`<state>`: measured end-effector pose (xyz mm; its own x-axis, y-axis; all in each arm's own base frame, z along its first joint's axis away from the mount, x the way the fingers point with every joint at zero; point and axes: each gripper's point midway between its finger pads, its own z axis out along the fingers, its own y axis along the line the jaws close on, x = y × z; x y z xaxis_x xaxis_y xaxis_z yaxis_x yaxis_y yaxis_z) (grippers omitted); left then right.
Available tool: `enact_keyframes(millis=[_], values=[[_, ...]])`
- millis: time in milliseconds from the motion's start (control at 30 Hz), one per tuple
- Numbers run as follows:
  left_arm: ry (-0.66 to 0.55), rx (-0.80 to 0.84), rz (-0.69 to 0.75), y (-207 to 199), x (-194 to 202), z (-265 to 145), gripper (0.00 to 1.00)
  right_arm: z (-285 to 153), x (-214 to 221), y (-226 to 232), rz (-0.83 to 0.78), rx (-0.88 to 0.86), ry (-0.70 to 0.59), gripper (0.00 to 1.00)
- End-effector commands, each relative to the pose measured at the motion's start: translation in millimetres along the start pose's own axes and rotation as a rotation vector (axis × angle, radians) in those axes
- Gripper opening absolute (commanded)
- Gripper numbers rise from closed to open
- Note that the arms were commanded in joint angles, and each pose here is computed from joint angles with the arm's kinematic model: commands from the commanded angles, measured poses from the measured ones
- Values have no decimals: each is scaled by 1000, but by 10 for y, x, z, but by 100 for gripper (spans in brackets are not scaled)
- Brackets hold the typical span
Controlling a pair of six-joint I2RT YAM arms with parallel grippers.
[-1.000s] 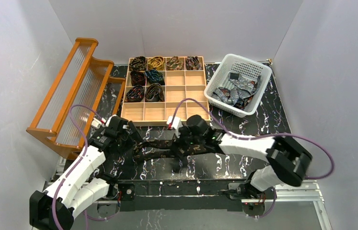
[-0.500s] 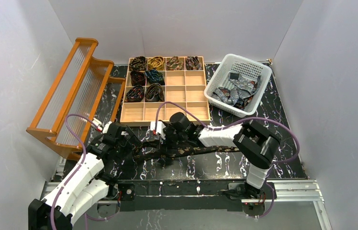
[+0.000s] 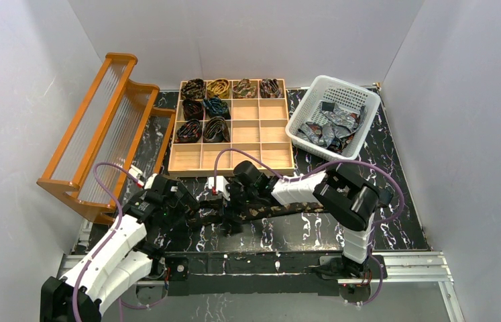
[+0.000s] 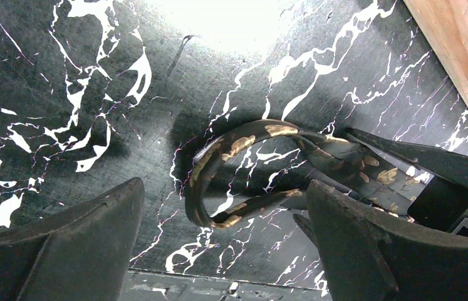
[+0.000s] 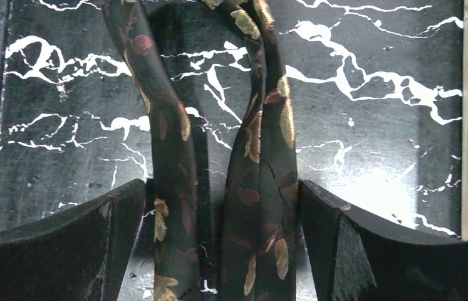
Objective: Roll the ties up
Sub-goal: Flatten out the tie at the center of the board.
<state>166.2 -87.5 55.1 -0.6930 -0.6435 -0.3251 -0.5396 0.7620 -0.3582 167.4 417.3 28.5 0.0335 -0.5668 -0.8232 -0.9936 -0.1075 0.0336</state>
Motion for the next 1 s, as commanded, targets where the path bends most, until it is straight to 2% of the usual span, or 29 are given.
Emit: enact_keyframes(millis=[0,67,133,300,433,600,767,967], values=[[-6,-10,-1,45,-3,-3,98,34,23,-129,-14,60,17,95],[-7,-8,-5,51,2,8,98,28,23,-144,-15,69,20,86],[-7,-8,-5,55,4,14,98,19,-5,-140,4,71,11,71],[-7,-12,2,66,6,14,98,19,-34,-19,54,21,0,49],[-16,-4,12,53,-16,-11,97,35,3,203,137,-100,30,34],[-22,31,29,-60,-72,-108,96,-26,-193,471,256,-272,10,30],[-36,74,72,-234,-180,-256,96,-110,-392,451,384,-363,-22,25],[-34,63,108,-279,-230,-327,97,-126,-224,267,585,-363,109,22]])
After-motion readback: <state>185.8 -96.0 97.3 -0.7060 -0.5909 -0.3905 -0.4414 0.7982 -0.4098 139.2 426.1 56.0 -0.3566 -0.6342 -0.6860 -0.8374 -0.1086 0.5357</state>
